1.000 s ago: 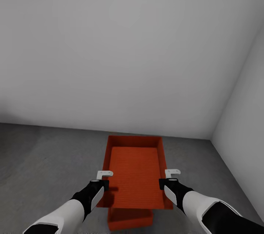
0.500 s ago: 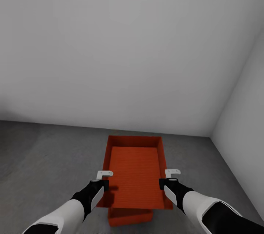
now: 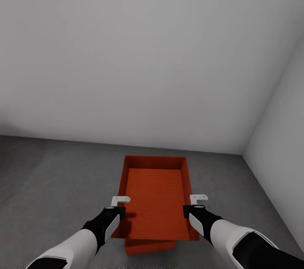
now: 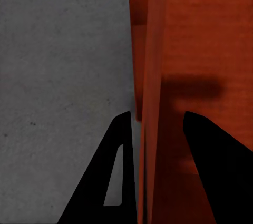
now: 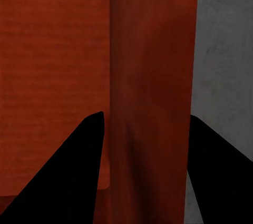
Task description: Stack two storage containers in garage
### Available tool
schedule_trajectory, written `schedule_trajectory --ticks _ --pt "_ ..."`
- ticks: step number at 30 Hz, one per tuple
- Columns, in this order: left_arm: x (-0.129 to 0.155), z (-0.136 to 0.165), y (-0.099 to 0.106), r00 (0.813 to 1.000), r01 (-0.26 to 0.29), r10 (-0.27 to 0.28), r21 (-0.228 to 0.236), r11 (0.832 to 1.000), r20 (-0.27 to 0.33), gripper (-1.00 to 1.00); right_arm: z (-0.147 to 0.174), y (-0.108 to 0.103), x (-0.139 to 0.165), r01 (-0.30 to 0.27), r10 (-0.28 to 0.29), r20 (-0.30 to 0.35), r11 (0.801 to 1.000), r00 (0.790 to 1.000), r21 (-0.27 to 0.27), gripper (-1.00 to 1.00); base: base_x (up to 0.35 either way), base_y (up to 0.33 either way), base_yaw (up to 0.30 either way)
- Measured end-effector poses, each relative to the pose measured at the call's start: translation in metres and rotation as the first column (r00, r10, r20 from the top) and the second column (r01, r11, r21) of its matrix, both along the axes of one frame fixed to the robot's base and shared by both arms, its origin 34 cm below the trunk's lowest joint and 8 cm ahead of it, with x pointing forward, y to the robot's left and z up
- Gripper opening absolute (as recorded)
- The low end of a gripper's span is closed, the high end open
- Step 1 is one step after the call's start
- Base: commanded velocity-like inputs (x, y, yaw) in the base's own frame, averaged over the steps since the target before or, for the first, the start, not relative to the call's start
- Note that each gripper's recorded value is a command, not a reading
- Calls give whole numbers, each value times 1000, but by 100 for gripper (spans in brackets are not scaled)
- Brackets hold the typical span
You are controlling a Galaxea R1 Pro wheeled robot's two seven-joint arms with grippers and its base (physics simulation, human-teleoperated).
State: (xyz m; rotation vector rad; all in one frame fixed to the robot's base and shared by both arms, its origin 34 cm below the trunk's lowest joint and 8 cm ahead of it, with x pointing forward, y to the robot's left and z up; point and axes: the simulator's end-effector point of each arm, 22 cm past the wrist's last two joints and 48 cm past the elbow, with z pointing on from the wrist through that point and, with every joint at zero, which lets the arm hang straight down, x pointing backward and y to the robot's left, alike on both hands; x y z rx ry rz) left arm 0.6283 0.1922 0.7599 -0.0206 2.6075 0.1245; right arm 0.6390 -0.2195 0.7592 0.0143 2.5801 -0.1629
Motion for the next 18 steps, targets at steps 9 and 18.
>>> schedule_trajectory --ticks 9,18 --pt "-4 -8 0 1000 0 0 0 1000 -14 -100 -8 0 -4 0 0 -14 1000 1000 0 -100 0 0 0" --pt "-7 -15 0 1000 0 0 0 1000 -29 -100 -15 0 -7 0 0 -29 1000 1000 0 -100 0 0 0"
